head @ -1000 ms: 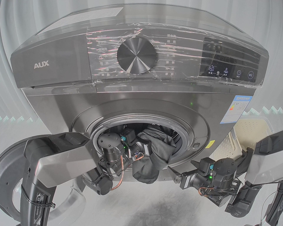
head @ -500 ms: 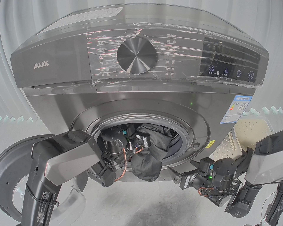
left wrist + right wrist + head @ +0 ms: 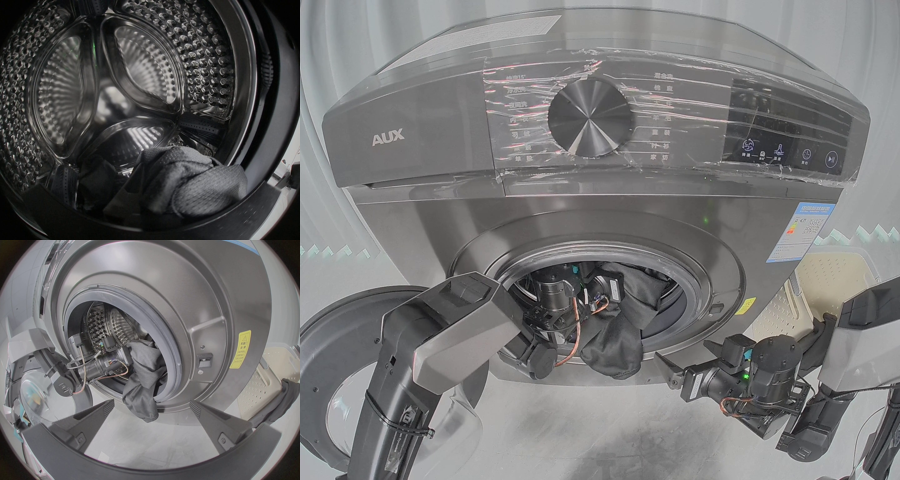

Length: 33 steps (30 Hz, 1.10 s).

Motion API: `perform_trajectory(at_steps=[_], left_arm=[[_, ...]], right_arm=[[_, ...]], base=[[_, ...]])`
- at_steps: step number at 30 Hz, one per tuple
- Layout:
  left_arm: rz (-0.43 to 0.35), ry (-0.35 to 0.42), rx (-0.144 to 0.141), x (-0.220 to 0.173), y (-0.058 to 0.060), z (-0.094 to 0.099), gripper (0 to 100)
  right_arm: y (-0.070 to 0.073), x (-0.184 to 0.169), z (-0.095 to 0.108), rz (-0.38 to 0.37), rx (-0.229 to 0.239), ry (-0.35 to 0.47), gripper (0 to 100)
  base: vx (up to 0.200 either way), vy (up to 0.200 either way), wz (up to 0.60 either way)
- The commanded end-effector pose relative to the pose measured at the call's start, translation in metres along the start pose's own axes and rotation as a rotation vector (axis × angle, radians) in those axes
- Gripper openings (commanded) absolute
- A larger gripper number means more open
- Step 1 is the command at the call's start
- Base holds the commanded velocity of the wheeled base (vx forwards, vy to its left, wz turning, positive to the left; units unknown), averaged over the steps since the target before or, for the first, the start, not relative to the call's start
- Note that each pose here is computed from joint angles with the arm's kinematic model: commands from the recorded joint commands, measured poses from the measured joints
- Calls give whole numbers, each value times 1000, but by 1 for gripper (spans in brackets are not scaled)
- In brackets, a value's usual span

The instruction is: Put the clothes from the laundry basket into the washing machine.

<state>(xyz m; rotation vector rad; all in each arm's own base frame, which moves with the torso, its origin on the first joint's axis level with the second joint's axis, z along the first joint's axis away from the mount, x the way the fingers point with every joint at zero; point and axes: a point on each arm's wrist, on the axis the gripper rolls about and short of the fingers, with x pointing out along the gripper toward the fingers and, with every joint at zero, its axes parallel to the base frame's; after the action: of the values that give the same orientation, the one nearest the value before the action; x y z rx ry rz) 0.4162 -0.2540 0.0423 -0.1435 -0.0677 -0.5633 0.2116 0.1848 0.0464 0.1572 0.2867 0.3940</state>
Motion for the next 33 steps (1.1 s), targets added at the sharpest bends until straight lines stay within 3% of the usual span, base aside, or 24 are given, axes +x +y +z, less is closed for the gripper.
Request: perform_trajectory(at_steps=[1,8,14,30,31,33], left_arm=[[28,-23,11,15,5,-5,0],[32,-42,12,25,5,-4,0],[83,-83,22,37,14,3,0],[107,-74,26,37,19,2,0],[106,-76,26,37,18,2,100],[104,-77,25,37,17,1,100]], right_arm=[[0,0,0,0,1,0,100],[0,1,0,0,2,0,100],[0,1,0,0,4,0,100],[0,0,0,1,6,1,100],[0,0,0,2,6,-1,100],[0,0,0,1,6,1,100]], base=[[0,0,0],[0,0,0],[0,0,0],[0,0,0],[0,0,0],[0,0,0]])
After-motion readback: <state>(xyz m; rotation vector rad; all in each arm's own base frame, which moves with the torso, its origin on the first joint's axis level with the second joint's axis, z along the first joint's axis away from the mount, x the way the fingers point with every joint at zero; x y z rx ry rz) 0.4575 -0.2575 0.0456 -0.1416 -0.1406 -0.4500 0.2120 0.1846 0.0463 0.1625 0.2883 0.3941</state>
